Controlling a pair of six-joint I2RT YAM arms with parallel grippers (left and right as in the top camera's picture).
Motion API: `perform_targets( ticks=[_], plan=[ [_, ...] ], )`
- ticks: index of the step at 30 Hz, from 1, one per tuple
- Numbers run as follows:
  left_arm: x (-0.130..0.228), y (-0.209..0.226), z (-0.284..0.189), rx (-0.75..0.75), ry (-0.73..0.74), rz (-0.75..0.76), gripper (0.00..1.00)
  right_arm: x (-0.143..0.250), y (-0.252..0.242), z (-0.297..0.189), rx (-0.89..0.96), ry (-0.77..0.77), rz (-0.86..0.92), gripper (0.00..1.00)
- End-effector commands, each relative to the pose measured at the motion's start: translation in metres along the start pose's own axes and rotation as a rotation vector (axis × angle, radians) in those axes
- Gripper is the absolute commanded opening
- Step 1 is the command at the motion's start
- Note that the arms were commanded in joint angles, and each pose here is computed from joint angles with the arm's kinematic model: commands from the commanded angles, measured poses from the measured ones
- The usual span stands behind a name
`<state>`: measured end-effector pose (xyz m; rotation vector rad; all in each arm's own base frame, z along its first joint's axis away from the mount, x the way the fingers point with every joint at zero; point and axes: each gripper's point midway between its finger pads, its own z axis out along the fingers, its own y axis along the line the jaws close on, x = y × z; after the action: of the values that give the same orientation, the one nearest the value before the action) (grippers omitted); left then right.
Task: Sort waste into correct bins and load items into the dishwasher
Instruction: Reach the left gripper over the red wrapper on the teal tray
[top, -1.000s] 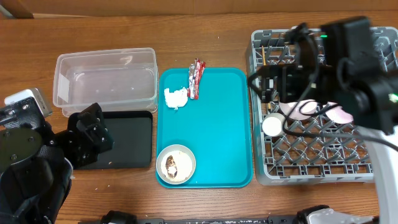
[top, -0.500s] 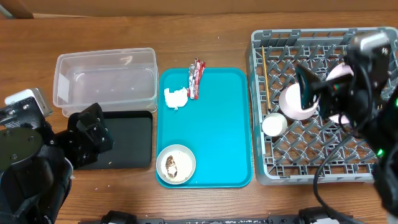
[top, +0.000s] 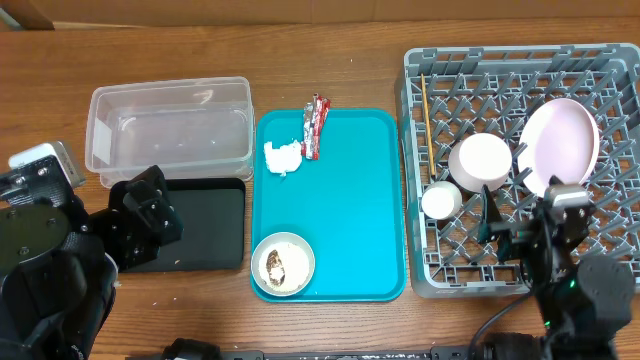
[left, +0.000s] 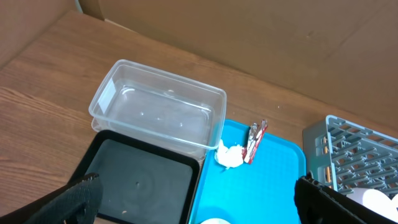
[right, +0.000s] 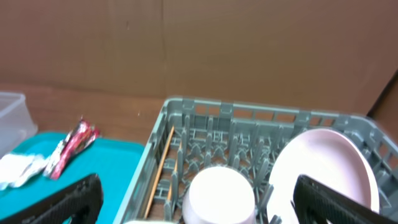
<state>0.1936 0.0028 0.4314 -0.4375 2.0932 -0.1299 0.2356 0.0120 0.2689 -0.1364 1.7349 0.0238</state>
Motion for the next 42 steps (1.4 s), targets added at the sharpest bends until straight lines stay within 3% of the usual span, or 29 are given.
perform_targets(
  ticks=[1, 17, 26, 30, 42],
  plan=[
    [-0.002, 0.002, -0.001, -0.007, -0.009, 0.017, 1.0, 0.017, 0.005, -0.001, -0.025, -0.058, -0.008, 1.0],
    [-0.001, 0.002, -0.001, -0.007, -0.008, 0.017, 1.0, 0.063, 0.007, 0.018, -0.024, -0.276, 0.014, 1.0],
    [-0.001, 0.002, -0.001, -0.007, -0.008, 0.017, 1.0, 0.07, 0.009, 0.021, -0.031, -0.256, 0.018, 1.0],
    [-0.001, 0.002, -0.001, -0.007, -0.008, 0.017, 1.0, 0.091, 0.01, 0.025, -0.036, -0.166, 0.036, 1.0],
    [-0.001, 0.002, -0.001, -0.007, -0.008, 0.017, 1.0, 0.091, 0.01, 0.025, -0.036, -0.166, 0.036, 1.0]
  ],
)
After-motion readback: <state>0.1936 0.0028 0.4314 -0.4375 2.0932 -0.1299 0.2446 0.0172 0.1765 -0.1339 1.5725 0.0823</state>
